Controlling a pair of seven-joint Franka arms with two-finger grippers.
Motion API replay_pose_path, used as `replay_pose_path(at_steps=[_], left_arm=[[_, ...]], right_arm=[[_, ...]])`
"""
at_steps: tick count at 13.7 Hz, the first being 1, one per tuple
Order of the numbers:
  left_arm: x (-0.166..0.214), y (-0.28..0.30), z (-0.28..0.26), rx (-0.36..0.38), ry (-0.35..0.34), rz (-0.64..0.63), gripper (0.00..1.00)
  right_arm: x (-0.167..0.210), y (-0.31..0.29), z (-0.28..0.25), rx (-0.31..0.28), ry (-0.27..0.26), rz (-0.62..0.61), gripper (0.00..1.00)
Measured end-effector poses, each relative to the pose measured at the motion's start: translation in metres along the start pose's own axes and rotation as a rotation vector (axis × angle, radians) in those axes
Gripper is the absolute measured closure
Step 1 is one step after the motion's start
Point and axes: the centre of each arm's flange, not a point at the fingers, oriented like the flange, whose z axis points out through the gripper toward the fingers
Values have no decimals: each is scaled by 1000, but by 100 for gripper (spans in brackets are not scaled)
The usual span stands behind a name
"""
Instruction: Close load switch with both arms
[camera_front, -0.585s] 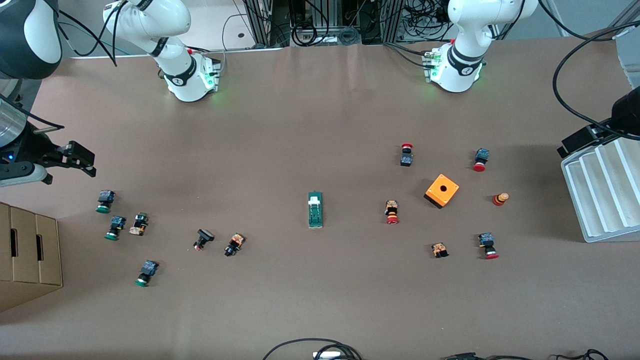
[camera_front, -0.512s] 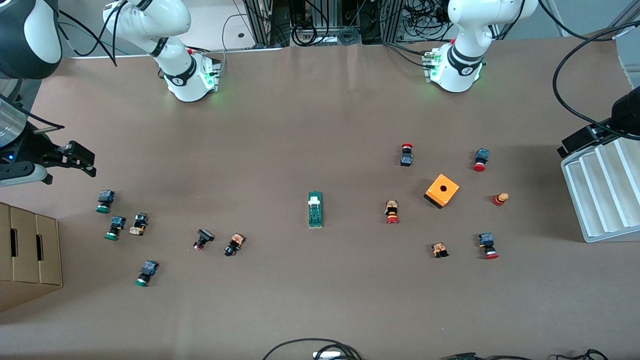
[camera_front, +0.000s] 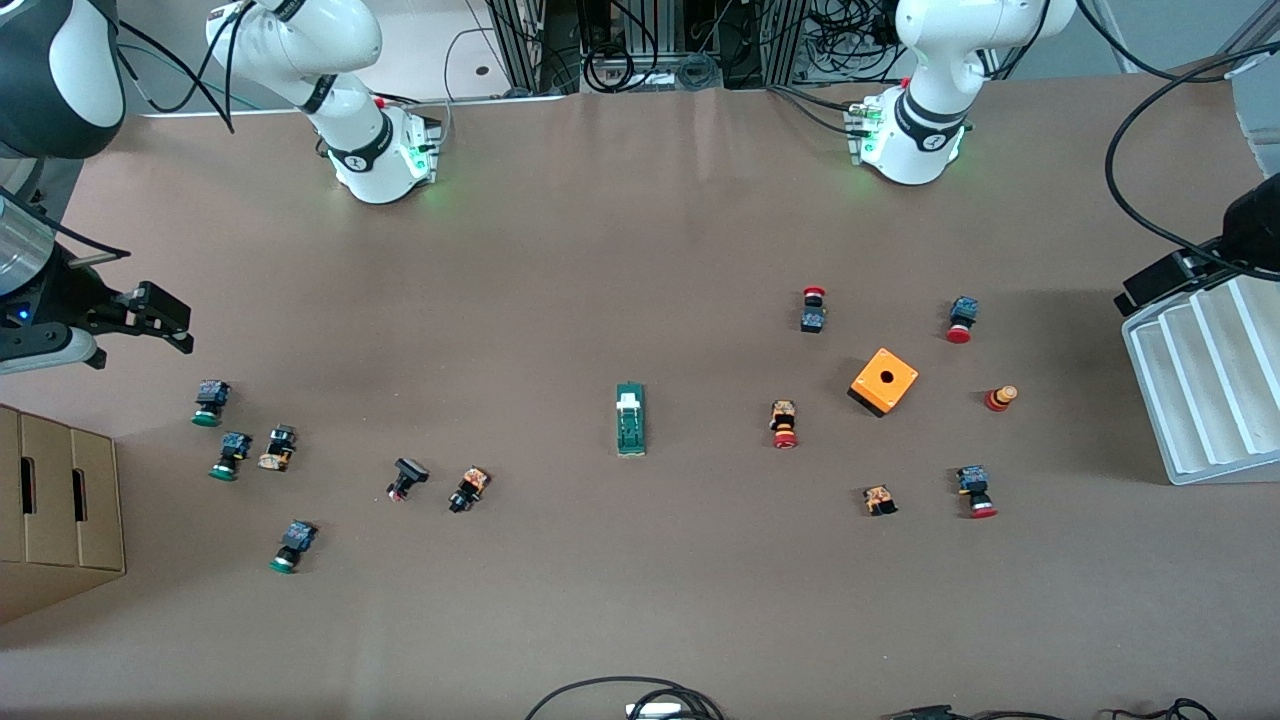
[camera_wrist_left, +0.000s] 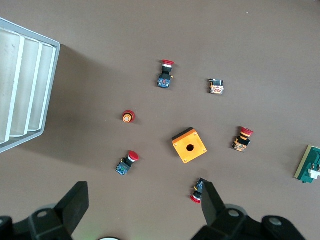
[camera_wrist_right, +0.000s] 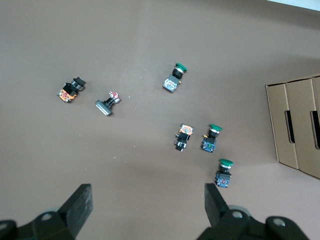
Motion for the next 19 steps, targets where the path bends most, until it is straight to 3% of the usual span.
replay_pose_path(at_steps=[6, 14, 17, 19], left_arm=[[0, 23, 10, 3, -15, 47, 0], [-24, 77, -27, -25, 59, 158, 0], [-49, 109, -50, -11, 116, 231, 0], [-86, 142, -72, 42, 189, 297, 0]], right_arm=[[0, 0, 0, 0, -1, 0, 0], [0, 4, 4, 1, -10, 6, 0], [1, 5, 8, 2, -18, 8, 0], [1, 8, 10, 2, -22, 12, 0]])
